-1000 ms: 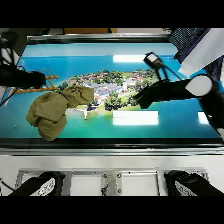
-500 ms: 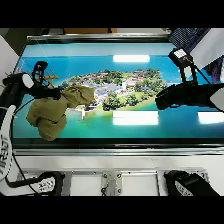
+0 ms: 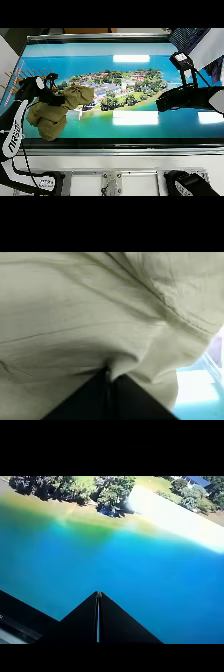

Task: Fold the clothes and pants, and hang the long-sleeved shirts on hangers.

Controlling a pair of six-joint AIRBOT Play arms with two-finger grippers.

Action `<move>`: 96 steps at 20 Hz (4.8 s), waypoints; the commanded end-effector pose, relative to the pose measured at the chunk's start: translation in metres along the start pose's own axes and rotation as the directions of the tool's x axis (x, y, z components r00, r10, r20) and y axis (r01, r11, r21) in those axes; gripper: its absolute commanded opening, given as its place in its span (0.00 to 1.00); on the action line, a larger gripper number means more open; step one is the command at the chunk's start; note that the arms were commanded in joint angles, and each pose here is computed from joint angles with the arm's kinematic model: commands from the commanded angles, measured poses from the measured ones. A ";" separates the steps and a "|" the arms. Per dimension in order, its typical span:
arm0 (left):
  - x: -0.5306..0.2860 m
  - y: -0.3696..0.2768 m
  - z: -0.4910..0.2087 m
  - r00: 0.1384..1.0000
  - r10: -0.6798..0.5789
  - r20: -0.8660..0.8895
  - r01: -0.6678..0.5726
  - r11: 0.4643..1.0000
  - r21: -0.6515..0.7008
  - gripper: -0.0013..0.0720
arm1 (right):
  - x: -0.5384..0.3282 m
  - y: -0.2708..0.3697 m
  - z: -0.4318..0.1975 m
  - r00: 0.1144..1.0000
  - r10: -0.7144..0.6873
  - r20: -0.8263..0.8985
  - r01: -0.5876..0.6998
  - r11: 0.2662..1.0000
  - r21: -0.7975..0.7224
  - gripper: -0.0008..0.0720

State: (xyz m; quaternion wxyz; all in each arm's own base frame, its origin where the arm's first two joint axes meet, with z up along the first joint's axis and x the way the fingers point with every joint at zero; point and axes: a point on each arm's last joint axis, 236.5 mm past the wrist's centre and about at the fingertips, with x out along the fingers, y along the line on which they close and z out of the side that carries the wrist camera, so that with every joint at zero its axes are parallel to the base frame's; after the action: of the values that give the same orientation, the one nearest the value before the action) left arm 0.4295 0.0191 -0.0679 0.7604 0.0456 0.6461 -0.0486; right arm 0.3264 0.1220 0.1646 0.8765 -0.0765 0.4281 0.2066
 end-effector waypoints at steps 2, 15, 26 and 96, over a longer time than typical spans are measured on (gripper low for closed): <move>-0.076 -0.066 0.043 0.976 -0.122 0.178 0.119 0.992 0.030 0.04 | -0.034 -0.039 0.034 0.972 -0.183 0.148 0.191 0.981 -0.038 0.03; -0.213 -0.414 -0.002 0.749 -0.600 0.280 0.352 0.718 0.600 0.87 | -0.121 -0.103 0.069 0.833 -0.402 0.379 0.318 0.910 0.266 0.03; -0.057 -0.373 0.071 0.778 -0.601 0.182 0.595 0.798 0.093 0.87 | -0.113 -0.100 0.052 0.867 -0.390 0.308 0.314 0.910 0.269 0.03; -0.395 -0.189 -0.027 0.732 -0.327 0.597 0.211 0.943 0.258 0.04 | -0.094 0.006 0.015 0.993 0.109 0.047 -0.119 0.932 0.342 0.02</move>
State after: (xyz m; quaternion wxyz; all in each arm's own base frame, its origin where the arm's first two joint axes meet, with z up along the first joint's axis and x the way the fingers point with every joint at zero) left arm 0.2997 -0.1692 0.3829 0.9259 -0.0240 0.2541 -0.2785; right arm 0.2961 0.1040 0.3013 0.9162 0.0877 0.3403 0.1928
